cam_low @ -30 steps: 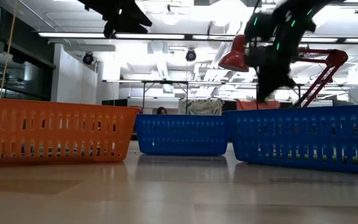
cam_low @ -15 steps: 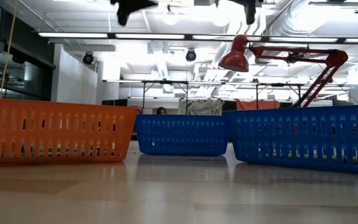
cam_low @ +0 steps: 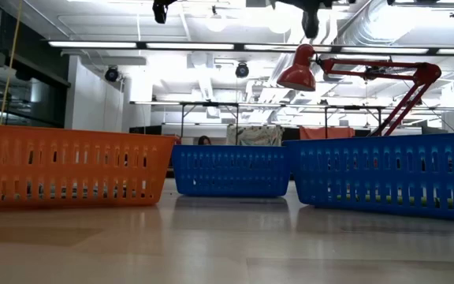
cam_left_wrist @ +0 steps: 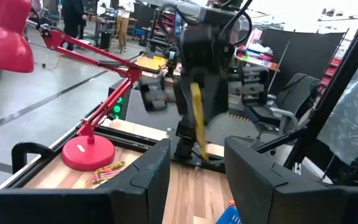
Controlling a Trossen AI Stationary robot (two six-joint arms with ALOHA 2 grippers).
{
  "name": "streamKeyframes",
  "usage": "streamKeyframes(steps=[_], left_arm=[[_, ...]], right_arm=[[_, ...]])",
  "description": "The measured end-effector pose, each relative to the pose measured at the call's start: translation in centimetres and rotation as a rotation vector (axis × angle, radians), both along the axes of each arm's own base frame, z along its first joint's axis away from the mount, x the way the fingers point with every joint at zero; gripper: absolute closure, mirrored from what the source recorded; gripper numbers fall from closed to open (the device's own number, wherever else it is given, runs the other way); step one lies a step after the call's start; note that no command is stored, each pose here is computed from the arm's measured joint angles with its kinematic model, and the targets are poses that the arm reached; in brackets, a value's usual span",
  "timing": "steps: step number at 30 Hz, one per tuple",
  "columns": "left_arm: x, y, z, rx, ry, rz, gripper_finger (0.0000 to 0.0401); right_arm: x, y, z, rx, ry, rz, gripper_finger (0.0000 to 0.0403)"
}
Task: Sort crayons
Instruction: Put the yellow crayon into the right blue bin
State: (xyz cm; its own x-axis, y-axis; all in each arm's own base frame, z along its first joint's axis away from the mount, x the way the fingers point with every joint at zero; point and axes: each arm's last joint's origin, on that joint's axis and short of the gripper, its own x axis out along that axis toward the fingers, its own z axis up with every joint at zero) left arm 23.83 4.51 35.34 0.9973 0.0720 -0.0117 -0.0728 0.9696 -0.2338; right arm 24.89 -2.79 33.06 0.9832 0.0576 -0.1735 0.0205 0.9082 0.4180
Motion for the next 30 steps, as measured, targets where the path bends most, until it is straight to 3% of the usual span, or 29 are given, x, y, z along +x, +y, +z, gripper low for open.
streamKeyframes(steps=[5,8,12,16,21,30], left_arm=[[0.0,0.0,-0.1,-0.003,0.013,0.0,0.0261],[0.0,0.0,-0.2,-0.004,0.022,0.0,0.0261],[0.0,0.0,-0.3,-0.006,0.03,0.001,0.0261],[0.0,0.0,-0.3,-0.006,0.03,0.001,0.0261],[0.0,0.0,-0.3,-0.006,0.03,0.001,0.0261],[0.0,0.0,-0.3,-0.005,0.029,0.002,0.0261]], right_arm=[[-0.7,3.0,-3.2,0.205,0.366,0.114,0.0399],[-1.2,5.5,-5.1,0.266,0.573,0.145,0.0398],[-0.9,8.8,-7.0,0.313,0.731,0.176,0.0398],[-0.1,11.3,-9.4,0.312,0.844,0.172,0.0392],[0.9,11.9,-12.0,0.292,0.952,0.136,0.0376],[1.6,11.7,-13.1,0.239,0.979,0.148,0.0342]])
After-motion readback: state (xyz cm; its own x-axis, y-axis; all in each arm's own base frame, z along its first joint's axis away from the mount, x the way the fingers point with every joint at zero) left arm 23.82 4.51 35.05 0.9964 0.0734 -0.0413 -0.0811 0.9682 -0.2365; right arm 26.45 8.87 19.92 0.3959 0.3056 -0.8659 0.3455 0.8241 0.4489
